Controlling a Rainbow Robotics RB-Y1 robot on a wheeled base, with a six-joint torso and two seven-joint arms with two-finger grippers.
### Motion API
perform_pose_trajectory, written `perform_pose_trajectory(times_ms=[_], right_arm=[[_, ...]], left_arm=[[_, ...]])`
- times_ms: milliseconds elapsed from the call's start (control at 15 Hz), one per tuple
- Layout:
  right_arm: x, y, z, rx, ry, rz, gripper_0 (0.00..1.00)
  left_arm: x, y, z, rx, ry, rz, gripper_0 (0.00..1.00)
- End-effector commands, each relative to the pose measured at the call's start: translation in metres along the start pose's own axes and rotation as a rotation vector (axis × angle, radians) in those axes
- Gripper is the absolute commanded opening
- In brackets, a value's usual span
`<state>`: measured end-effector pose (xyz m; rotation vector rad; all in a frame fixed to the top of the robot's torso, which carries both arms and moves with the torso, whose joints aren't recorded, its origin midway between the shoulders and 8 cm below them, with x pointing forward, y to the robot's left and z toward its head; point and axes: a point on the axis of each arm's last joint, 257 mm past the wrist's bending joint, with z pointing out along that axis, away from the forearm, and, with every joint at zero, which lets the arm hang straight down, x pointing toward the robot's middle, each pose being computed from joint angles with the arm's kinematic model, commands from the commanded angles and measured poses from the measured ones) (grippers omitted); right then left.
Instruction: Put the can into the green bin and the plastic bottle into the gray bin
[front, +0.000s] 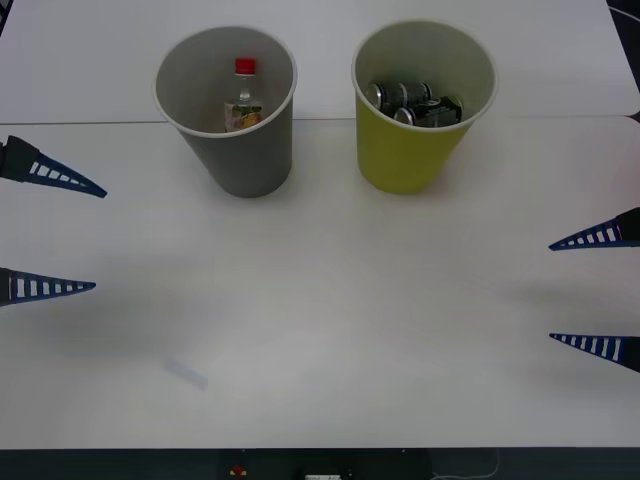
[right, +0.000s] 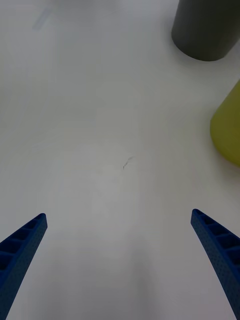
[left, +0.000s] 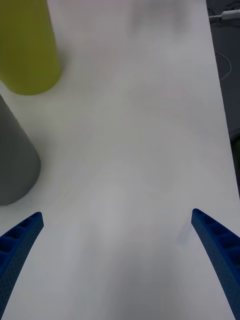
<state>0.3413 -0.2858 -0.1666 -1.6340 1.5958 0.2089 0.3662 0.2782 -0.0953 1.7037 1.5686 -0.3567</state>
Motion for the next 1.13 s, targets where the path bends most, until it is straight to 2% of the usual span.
perform_pose_trajectory(times_ms=[67,400,800,1133], right_arm=[[0.0,0.0,0.0,0.0,0.0,0.0,1.0],[0.0,0.0,0.0,0.0,0.0,0.0,1.0],[0.0,0.0,0.0,0.0,0.0,0.0,1.0],[0.0,0.0,0.0,0.0,0.0,0.0,1.0]], left_arm=[[0.016,-0.017,-0.005,0.039,0.032,-0.011,1.0],[0.035,-0.031,-0.014,0.076,0.094,-0.018,1.0],[0.043,-0.031,-0.013,0.056,0.096,-0.057,1.0],[0.045,-0.03,-0.013,0.051,0.097,-0.058,1.0]])
